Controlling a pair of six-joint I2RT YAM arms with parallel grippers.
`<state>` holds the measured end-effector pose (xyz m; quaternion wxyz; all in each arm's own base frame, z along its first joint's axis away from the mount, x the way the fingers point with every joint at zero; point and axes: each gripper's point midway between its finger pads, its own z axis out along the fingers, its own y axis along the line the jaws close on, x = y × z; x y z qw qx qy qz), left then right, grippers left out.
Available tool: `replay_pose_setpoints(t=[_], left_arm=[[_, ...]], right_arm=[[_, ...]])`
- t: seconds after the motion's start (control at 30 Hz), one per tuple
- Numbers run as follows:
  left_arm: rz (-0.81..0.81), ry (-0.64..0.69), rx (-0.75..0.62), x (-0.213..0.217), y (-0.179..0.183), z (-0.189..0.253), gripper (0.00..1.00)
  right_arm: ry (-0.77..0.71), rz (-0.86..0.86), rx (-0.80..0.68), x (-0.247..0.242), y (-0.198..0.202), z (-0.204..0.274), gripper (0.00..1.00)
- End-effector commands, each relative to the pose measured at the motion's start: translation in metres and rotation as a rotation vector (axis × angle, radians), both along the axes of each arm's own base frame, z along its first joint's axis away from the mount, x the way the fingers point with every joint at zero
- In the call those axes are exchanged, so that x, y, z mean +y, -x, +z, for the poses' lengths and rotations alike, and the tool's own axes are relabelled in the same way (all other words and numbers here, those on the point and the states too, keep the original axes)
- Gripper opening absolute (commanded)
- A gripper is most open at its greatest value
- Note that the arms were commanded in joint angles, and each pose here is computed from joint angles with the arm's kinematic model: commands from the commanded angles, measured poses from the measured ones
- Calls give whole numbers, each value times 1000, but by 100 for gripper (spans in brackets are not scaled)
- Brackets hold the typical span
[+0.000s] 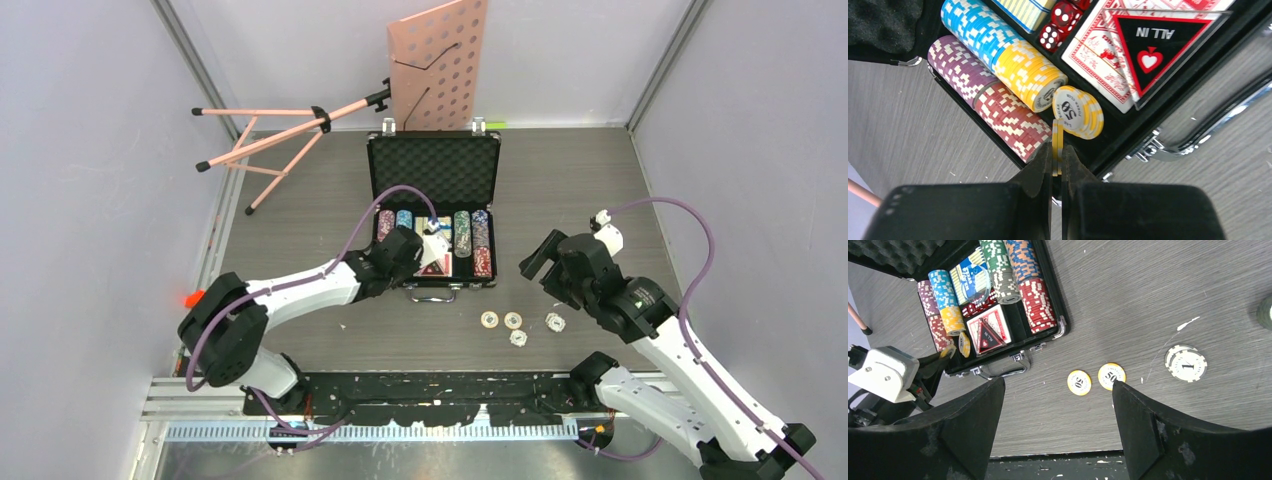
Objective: Pack up texas hold em set
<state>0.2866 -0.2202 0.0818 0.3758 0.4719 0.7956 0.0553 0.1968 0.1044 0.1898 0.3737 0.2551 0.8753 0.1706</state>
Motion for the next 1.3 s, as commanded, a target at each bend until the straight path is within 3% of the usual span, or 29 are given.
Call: replay_pose_setpoints(t=[0.0,0.53,0.7,0.83,1.07,1.27], left_arm=[[-27,48,-67,-13,-26,18,0],[-154,34,-29,-25,-41,-2,0],[-341,45,95,-38,-16,-15,0],[-320,9,141,-28,-21,-17,0],[-235,0,106,-21,-32,-6,34],[-166,16,34,-16,-42,14,36]], right_arm=[[2,-8,-21,0,-5,4,85],[-24,9,-7,7,-5,7,84],[-41,14,0,10,-4,8,84],[-47,19,6,11,-2,10,84],[-56,13,12,10,1,8,84],[-61,16,29,11,3,3,84]])
